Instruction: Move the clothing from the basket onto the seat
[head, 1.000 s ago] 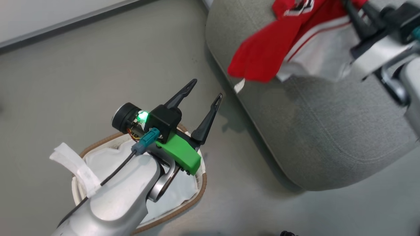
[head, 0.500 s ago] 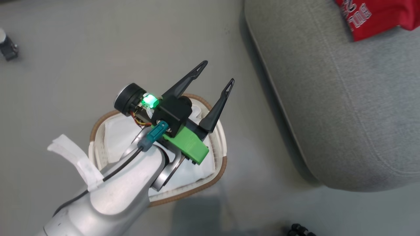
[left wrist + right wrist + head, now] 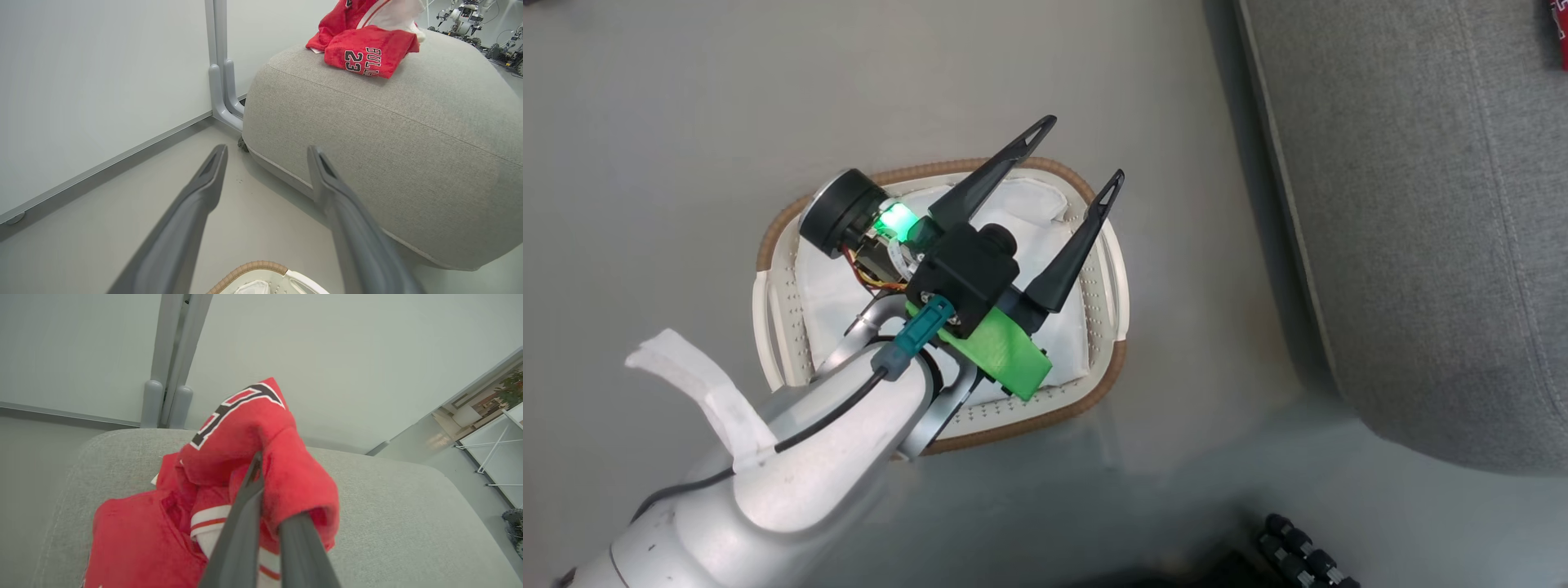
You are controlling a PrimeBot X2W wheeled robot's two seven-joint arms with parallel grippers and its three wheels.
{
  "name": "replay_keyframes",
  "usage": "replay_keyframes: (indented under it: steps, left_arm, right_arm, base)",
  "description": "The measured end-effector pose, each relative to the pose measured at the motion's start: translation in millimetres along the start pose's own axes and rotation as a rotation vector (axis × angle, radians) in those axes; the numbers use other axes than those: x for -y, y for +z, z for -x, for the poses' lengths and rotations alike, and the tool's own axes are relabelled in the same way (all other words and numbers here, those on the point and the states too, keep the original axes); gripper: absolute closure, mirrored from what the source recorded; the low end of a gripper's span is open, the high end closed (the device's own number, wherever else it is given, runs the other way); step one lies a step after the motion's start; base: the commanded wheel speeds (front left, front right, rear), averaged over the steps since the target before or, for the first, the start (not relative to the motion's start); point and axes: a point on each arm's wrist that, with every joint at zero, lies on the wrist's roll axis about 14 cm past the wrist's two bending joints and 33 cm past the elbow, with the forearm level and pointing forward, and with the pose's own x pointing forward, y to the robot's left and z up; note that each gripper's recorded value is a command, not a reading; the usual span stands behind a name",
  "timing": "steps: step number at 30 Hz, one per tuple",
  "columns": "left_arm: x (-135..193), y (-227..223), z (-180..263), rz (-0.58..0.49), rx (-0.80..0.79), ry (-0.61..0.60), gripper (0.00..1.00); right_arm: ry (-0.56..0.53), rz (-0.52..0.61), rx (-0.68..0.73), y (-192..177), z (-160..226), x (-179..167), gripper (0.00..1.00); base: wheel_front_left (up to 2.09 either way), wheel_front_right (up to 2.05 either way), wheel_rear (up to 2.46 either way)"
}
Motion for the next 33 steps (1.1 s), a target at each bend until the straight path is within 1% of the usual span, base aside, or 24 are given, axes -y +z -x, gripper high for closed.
replay_keyframes:
  steps: [4, 7, 8, 9, 10, 11, 20, 23, 26, 29, 33]
  left_arm:
    - [-3.6, -12.7, 1.4, 0.005, -0.033, -0.003, 0.00]
    - [-0.4, -14.0, -0.8, 0.004, -0.038, -0.016, 0.00]
    - [0.9, -13.4, -1.8, 0.005, -0.036, -0.020, 0.00]
    - [2.3, -12.7, -2.7, 0.005, -0.034, -0.025, 0.00]
    - [4.2, -11.6, -3.9, 0.007, -0.031, -0.028, 0.00]
    - [5.5, -11.0, -4.7, 0.009, -0.029, -0.031, 0.00]
    - [16.9, 6.2, -5.7, 0.015, 0.007, -0.044, 0.00]
    - [18.5, 14.3, -3.6, 0.020, 0.025, -0.033, 0.00]
    - [18.9, 22.2, -0.5, 0.019, 0.043, -0.018, 0.00]
    - [18.4, 31.5, 4.4, 0.021, 0.066, 0.010, 0.00]
    - [14.4, 46.7, 12.8, 0.033, 0.101, 0.068, 0.00]
  right_arm:
    - [0.053, -0.050, -0.080, -46.3, 1.3, -40.0, 1.00]
    - [0.054, -0.063, -0.090, -55.5, 6.9, -44.8, 1.00]
    - [0.048, -0.069, -0.084, -55.4, 8.3, -43.5, 0.84]
    - [0.043, -0.076, -0.079, -55.4, 9.8, -42.9, 0.74]
    - [0.042, -0.083, -0.075, -55.5, 12.1, -44.0, 0.51]
    - [0.043, -0.087, -0.071, -55.2, 13.6, -45.0, 0.00]
    - [0.067, -0.078, -0.055, -55.8, 45.2, -46.8, 0.00]
    - [0.075, -0.076, -0.017, -46.3, 58.3, -45.9, 0.00]
    - [0.073, -0.049, 0.011, -38.5, 71.5, -40.3, 0.00]
    - [0.063, -0.043, 0.066, -20.1, 80.5, -34.4, 0.00]
    - [0.049, -0.070, 0.140, 5.4, 91.2, -31.8, 0.00]
  base:
    - [0.00, 0.00, 0.00]
    - [0.00, 0.00, 0.00]
    - [0.00, 0.00, 0.00]
    - [0.00, 0.00, 0.00]
    - [0.00, 0.00, 0.00]
    - [0.00, 0.00, 0.00]
    - [0.00, 0.00, 0.00]
    - [0.00, 0.00, 0.00]
    - [0.00, 0.00, 0.00]
    - [0.00, 0.00, 0.00]
    - [0.00, 0.00, 0.00]
